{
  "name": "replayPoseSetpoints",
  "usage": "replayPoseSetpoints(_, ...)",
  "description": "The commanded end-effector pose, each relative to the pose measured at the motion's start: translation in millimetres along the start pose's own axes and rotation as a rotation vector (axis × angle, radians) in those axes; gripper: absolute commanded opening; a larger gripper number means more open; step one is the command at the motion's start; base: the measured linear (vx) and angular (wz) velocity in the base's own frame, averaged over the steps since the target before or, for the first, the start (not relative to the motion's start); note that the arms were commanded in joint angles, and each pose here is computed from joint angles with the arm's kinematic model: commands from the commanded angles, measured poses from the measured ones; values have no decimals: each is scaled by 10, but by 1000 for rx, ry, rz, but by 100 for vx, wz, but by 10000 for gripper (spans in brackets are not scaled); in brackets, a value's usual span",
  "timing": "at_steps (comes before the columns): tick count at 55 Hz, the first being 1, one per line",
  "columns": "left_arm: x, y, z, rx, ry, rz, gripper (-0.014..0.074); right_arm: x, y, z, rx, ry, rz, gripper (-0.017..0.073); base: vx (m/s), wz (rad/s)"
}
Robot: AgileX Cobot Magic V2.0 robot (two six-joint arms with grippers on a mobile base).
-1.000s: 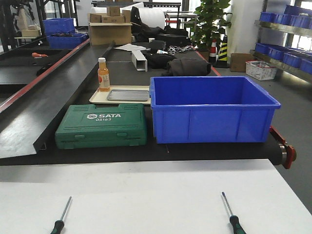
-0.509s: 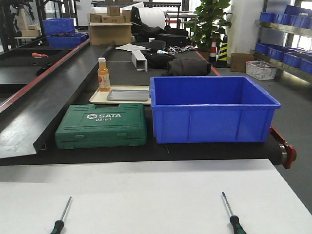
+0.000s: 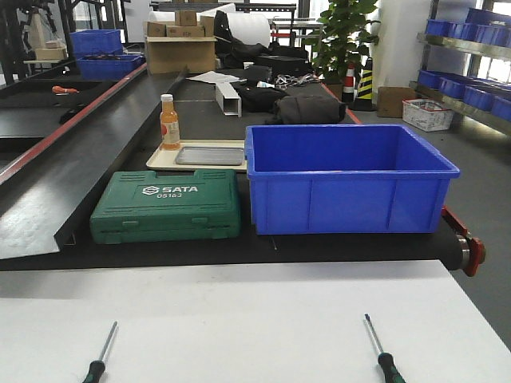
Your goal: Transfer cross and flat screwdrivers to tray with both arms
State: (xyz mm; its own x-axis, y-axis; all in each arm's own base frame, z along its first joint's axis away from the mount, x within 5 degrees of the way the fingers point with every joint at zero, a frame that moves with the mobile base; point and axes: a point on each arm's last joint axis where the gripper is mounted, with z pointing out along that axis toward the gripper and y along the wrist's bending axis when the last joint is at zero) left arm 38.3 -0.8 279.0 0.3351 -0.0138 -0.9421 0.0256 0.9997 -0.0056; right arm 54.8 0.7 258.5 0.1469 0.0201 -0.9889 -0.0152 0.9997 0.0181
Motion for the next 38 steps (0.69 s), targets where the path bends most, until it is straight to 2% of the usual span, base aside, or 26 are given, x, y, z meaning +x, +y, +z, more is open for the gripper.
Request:
replayPoseSetpoints(1, -386, -3, 74, 2, -44, -15, 14, -418, 6, 101, 3, -76, -9, -8, 0, 0)
replayPoseSetpoints(8, -526, -7, 293, 4, 82, -14, 42, -538, 6, 321, 5, -1, -9, -4, 0, 0)
replayPoseSetpoints(19, -253, -7, 684, 2, 302, -14, 141, -356, 1, 638, 8, 171, -5, 29, 0, 0)
replayPoseSetpoints(26, -66, -7, 862, 0, 411, -13, 252, -223, -2, 780, 9, 263, -4, 104, 0, 0)
replayPoseSetpoints(31, 67, -6, 963, -1, 484, -13, 339, -128, -5, 866, 10, 324, -4, 189, 0, 0)
replayPoseSetpoints(38, 253, -7, 1073, -3, 573, -18, 404, 13, -8, 977, 11, 409, -8, 311, 0, 0)
